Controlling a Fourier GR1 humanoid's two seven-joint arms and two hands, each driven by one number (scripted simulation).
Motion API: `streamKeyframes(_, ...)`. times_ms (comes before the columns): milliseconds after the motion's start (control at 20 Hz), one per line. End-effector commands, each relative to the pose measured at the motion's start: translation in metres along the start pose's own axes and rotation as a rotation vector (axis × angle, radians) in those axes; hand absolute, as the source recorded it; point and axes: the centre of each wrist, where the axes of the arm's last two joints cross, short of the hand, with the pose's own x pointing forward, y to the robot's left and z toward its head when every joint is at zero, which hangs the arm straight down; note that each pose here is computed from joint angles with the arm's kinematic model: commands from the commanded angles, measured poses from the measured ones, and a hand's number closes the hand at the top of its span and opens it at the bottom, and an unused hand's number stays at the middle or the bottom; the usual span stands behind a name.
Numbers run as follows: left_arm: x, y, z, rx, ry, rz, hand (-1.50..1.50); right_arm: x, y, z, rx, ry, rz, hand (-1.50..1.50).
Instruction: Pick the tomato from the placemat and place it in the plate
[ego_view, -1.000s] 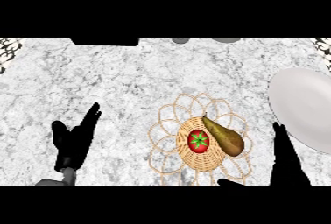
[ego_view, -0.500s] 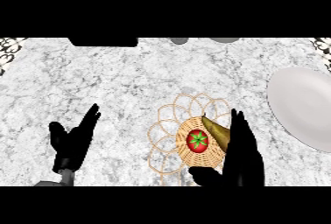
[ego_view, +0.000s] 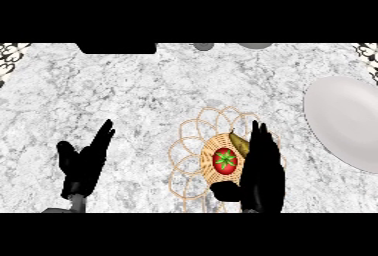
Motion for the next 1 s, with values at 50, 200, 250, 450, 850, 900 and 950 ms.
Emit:
streamKeyframes(50, -0.016, -0.015, 0.005, -0.014, 0.072, 0.032, 0.0, 0.007, 0.006, -0.003, -0.005, 0.228, 0.014, -1.5)
streamKeyframes(200, -0.016, -0.005, 0.001, -0.018, 0.059, 0.006, 0.0, 0.012, 0.011, -0.004, 0.013, 0.228, 0.023, -1.5)
streamKeyframes(250, -0.022, -0.001, -0.002, -0.017, 0.046, 0.011, 0.0, 0.004, 0.011, -0.019, 0.019, 0.233, 0.016, -1.5)
streamKeyframes(450, 0.002, -0.002, -0.012, -0.006, 0.054, 0.005, 0.0, 0.004, 0.033, -0.023, 0.04, 0.229, 0.035, -1.5)
streamKeyframes(850, -0.023, -0.031, 0.002, -0.029, 0.068, 0.034, 0.0, 0.004, 0.04, -0.028, 0.117, 0.164, 0.156, 1.5)
streamKeyframes(900, 0.005, -0.007, -0.005, -0.022, 0.064, 0.02, 0.0, 0.015, 0.035, -0.035, 0.104, 0.176, 0.168, 1.5)
streamKeyframes(950, -0.008, -0.016, 0.0, -0.021, 0.059, 0.02, 0.0, 0.016, 0.043, -0.027, 0.093, 0.169, 0.18, 1.5)
